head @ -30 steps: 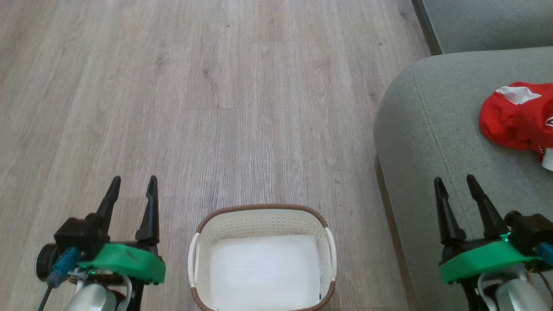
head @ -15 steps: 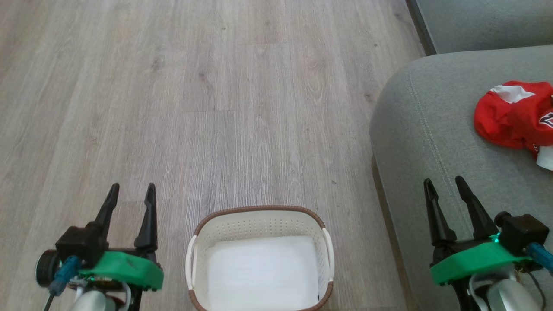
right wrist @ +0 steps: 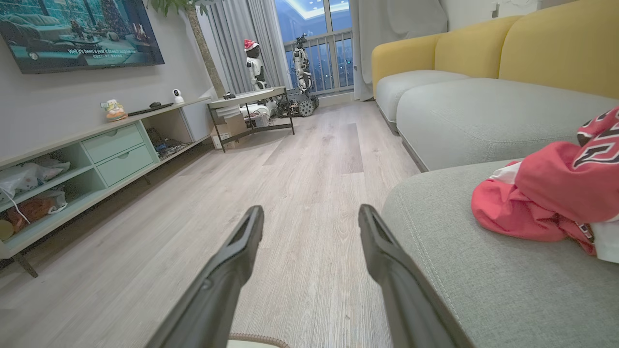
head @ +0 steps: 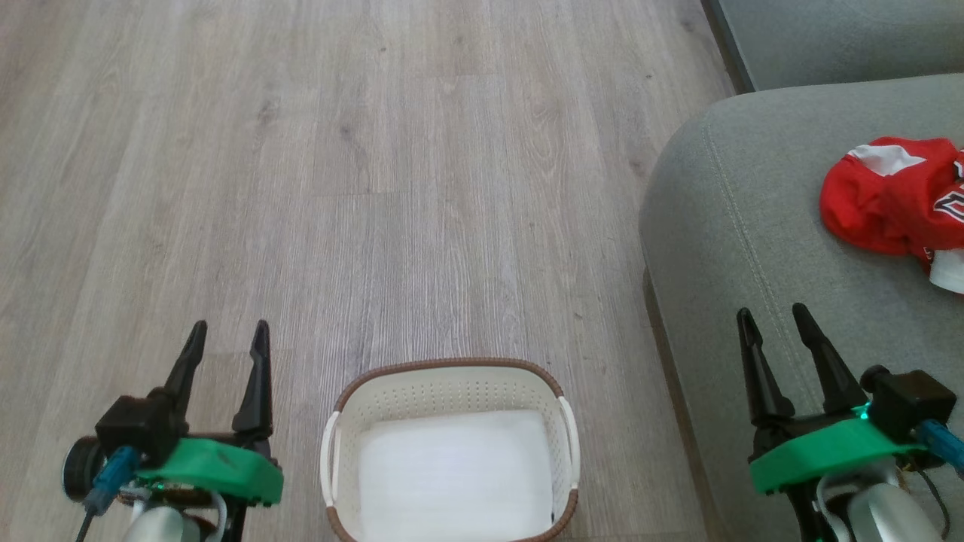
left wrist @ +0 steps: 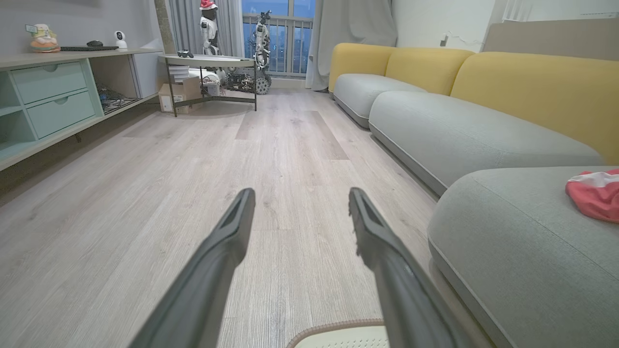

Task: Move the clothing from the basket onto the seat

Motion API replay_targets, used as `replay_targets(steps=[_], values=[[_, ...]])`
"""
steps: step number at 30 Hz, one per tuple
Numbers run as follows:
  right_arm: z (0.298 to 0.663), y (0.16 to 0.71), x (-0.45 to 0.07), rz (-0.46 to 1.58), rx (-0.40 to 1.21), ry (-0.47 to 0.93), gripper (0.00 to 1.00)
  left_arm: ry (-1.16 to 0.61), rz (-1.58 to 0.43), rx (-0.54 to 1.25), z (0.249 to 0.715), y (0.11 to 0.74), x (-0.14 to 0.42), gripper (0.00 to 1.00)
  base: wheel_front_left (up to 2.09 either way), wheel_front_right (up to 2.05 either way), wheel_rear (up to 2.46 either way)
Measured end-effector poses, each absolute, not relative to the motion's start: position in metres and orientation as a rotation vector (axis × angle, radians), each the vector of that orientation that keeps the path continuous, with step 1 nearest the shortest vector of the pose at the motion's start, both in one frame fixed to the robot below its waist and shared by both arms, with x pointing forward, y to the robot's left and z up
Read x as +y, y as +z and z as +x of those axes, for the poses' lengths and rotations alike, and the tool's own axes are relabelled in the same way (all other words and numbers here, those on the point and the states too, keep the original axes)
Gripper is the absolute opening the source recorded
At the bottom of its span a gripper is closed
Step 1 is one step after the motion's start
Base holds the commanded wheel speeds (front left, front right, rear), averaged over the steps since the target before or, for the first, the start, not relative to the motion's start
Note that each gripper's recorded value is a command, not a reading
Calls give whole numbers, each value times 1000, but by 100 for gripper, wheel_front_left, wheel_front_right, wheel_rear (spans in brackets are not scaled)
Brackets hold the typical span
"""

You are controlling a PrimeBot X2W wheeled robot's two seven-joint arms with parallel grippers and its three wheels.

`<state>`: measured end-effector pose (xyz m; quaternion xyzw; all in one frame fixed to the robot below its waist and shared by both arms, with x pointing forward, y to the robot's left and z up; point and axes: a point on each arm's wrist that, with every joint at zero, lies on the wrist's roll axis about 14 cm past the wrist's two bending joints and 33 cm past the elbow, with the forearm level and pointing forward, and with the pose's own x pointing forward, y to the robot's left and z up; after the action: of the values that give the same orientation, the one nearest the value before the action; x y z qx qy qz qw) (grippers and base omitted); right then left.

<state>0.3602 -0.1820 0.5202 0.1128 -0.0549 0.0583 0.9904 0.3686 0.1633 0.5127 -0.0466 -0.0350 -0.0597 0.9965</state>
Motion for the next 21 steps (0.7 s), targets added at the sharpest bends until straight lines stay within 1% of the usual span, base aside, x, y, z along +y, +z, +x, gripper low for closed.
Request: replay_targets(steps=[18, 19, 21], values=[[361, 522, -180, 234, -115, 123, 100, -123, -113, -61, 369, 508, 162, 100, 0, 0, 0], [360, 517, -179, 236, -100, 121, 0, -123, -113, -43, 368, 502, 161, 0, 0, 0, 0], [355, 501, -178, 242, -48, 116, 0, -118, -116, 3, 363, 487, 161, 0, 0, 0, 0]])
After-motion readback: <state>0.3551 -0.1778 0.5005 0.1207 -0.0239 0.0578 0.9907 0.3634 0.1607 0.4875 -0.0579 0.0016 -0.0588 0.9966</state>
